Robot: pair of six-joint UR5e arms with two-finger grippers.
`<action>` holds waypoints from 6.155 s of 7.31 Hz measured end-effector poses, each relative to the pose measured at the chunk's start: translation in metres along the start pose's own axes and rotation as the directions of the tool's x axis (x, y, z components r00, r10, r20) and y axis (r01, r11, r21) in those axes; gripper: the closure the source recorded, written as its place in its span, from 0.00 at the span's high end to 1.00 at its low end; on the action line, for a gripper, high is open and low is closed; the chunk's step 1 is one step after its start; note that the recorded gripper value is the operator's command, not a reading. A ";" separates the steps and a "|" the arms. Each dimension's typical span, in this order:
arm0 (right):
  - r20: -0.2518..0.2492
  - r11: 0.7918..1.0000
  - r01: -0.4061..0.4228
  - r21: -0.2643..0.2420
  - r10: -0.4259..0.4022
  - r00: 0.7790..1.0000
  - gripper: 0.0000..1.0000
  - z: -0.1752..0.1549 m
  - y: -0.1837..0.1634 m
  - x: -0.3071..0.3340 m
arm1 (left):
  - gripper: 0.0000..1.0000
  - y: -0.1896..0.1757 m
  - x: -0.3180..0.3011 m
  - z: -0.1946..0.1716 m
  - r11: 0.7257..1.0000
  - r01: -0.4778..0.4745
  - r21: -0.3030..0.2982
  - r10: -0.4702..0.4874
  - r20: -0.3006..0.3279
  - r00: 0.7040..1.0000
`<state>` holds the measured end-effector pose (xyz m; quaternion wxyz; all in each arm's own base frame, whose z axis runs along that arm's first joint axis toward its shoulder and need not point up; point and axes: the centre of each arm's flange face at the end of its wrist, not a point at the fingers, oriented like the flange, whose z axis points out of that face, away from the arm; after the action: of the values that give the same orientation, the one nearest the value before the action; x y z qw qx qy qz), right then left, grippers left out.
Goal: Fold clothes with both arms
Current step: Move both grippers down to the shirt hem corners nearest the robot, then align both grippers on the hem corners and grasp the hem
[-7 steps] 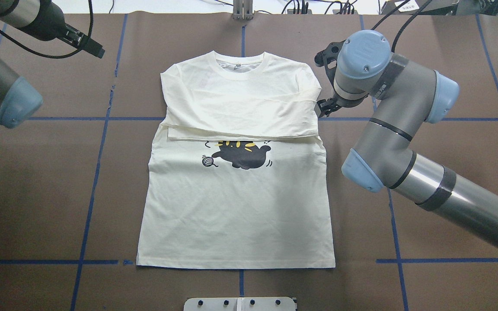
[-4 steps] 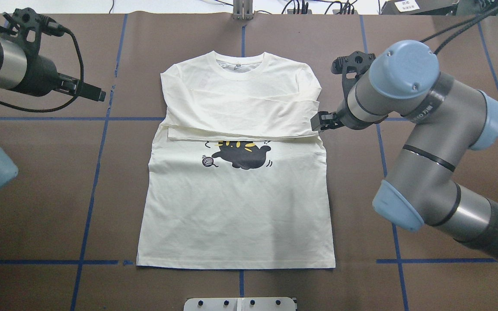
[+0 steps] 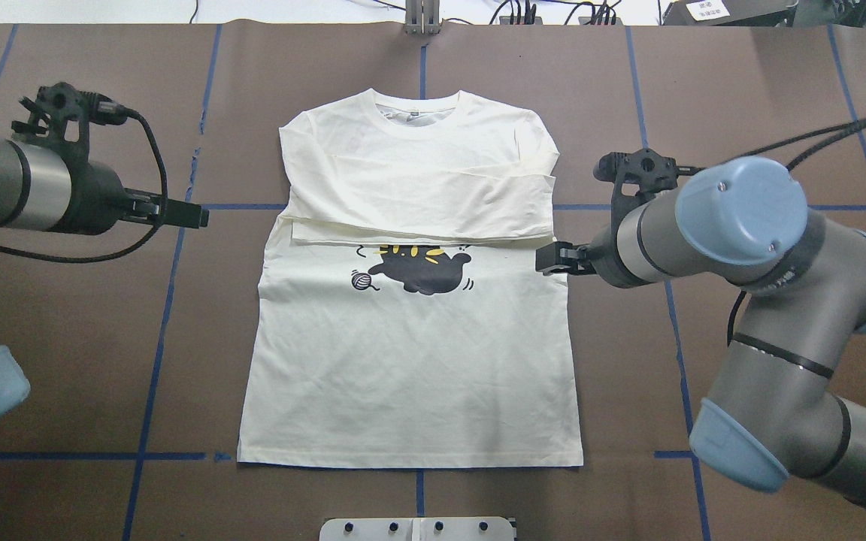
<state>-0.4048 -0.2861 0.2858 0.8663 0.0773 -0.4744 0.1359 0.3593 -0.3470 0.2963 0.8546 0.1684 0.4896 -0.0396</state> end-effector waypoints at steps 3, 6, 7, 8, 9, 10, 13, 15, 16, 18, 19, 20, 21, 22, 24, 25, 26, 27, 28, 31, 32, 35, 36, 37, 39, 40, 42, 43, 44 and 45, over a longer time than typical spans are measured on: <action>0.013 0.997 -0.074 0.026 0.074 0.997 1.00 -0.017 0.056 0.015 | 0.57 0.109 0.028 0.031 0.982 0.185 -0.037 -0.184 0.039 0.982; 0.015 0.996 -0.080 0.036 0.079 0.997 1.00 -0.018 0.060 0.016 | 0.55 0.158 0.016 0.058 0.981 0.185 -0.062 -0.175 0.134 0.975; 0.015 0.996 -0.080 0.037 0.079 0.997 1.00 -0.018 0.060 0.017 | 0.53 0.165 0.011 0.067 0.982 0.175 -0.068 -0.163 0.157 0.974; 0.015 0.996 -0.080 0.037 0.079 0.997 1.00 -0.018 0.060 0.017 | 0.52 0.169 0.009 0.072 0.983 0.168 -0.073 -0.154 0.169 0.974; 0.015 0.996 -0.080 0.037 0.079 0.997 1.00 -0.018 0.060 0.017 | 0.52 0.172 0.008 0.074 0.983 0.164 -0.077 -0.149 0.174 0.973; 0.015 0.996 -0.080 0.037 0.079 0.997 1.00 -0.018 0.060 0.017 | 0.51 0.176 0.008 0.077 0.984 0.159 -0.084 -0.142 0.177 0.974; 0.014 0.996 -0.079 0.037 0.079 0.997 1.00 -0.018 0.060 0.017 | 0.35 0.192 0.012 0.082 0.984 0.144 -0.110 -0.123 0.180 0.976; 0.014 0.996 -0.080 0.037 0.080 0.997 1.00 -0.018 0.060 0.017 | 0.26 0.195 0.013 0.083 0.983 0.141 -0.115 -0.119 0.179 0.977; 0.013 0.996 -0.080 0.038 0.079 0.997 1.00 -0.017 0.060 0.017 | 0.26 0.196 0.013 0.083 0.983 0.140 -0.116 -0.118 0.179 0.977; 0.010 0.996 -0.080 0.038 0.080 0.997 1.00 -0.017 0.060 0.018 | 0.11 0.197 0.014 0.083 0.983 0.139 -0.120 -0.116 0.179 0.977; 0.008 0.996 -0.080 0.039 0.080 0.997 1.00 -0.017 0.060 0.019 | 0.00 0.201 0.015 0.083 0.983 0.135 -0.126 -0.112 0.177 0.978; 0.005 0.996 -0.079 0.040 0.079 0.997 1.00 -0.016 0.059 0.020 | 0.00 0.205 0.017 0.083 0.982 0.131 -0.132 -0.107 0.175 0.979; 0.003 0.996 -0.078 0.040 0.078 0.997 1.00 -0.016 0.059 0.021 | 0.00 0.207 0.018 0.083 0.982 0.129 -0.136 -0.105 0.174 0.979; 0.002 0.996 -0.078 0.040 0.078 0.997 1.00 -0.016 0.060 0.022 | 0.00 0.207 0.019 0.082 0.982 0.128 -0.137 -0.104 0.172 0.980; -0.001 0.996 -0.076 0.044 0.076 0.997 0.93 -0.014 0.061 0.022 | 0.00 0.205 0.023 0.076 0.983 0.118 -0.139 -0.096 0.157 0.983; -0.011 0.995 -0.077 0.060 0.078 0.997 0.74 -0.008 0.066 0.023 | 0.00 0.199 0.030 0.067 0.984 0.109 -0.139 -0.090 0.132 0.987; -0.024 0.992 -0.101 0.079 0.103 0.994 0.70 0.004 0.076 0.025 | 0.00 0.192 0.038 0.058 0.985 0.103 -0.135 -0.089 0.107 0.990; -0.040 0.987 -0.136 0.091 0.140 0.989 0.70 0.017 0.089 0.029 | 0.00 0.187 0.043 0.053 0.986 0.104 -0.130 -0.093 0.089 0.992; -0.058 0.983 -0.152 0.103 0.158 0.986 0.71 0.030 0.099 0.034 | 0.00 0.183 0.049 0.050 0.986 0.107 -0.126 -0.098 0.075 0.992; -0.099 0.982 -0.137 0.131 0.151 0.984 0.71 0.057 0.121 0.047 | 0.00 0.179 0.056 0.048 0.986 0.110 -0.125 -0.103 0.060 0.993; -0.107 0.982 -0.136 0.134 0.151 0.983 0.71 0.062 0.128 0.050 | 0.00 0.179 0.056 0.048 0.986 0.110 -0.125 -0.103 0.059 0.993; -0.111 0.983 -0.124 0.138 0.139 0.984 0.66 0.069 0.148 0.053 | 0.00 0.179 0.056 0.048 0.986 0.111 -0.125 -0.104 0.060 0.993; -0.111 0.983 -0.118 0.141 0.134 0.985 0.61 0.071 0.152 0.053 | 0.00 0.179 0.055 0.048 0.986 0.111 -0.124 -0.104 0.060 0.993; -0.111 0.983 -0.114 0.145 0.131 0.985 0.56 0.073 0.155 0.053 | 0.00 0.179 0.055 0.048 0.986 0.111 -0.124 -0.104 0.061 0.993; -0.110 0.983 -0.109 0.150 0.126 0.986 0.56 0.074 0.158 0.054 | 0.00 0.179 0.055 0.048 0.986 0.111 -0.124 -0.104 0.061 0.993; -0.111 0.983 -0.107 0.150 0.124 0.986 0.56 0.075 0.160 0.054 | 0.00 0.178 0.055 0.048 0.986 0.112 -0.125 -0.105 0.061 0.993; -0.113 0.983 -0.102 0.150 0.119 0.986 0.49 0.077 0.163 0.055 | 0.00 0.178 0.055 0.048 0.986 0.112 -0.124 -0.105 0.061 0.993; -0.111 0.983 -0.099 0.153 0.117 0.987 0.40 0.077 0.165 0.054 | 0.00 0.178 0.054 0.048 0.986 0.113 -0.124 -0.106 0.062 0.992; -0.110 0.983 -0.098 0.155 0.115 0.987 0.20 0.077 0.166 0.054 | 0.00 0.178 0.054 0.048 0.986 0.113 -0.124 -0.106 0.062 0.992; -0.108 0.983 -0.102 0.155 0.120 0.987 0.00 0.078 0.168 0.054 | 0.00 0.178 0.054 0.048 0.986 0.113 -0.123 -0.106 0.063 0.992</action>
<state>-0.4913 -0.1379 0.3740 0.8755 0.1071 -0.4150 0.2233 0.4683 -0.1905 0.3170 0.8735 0.0853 0.4755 -0.0602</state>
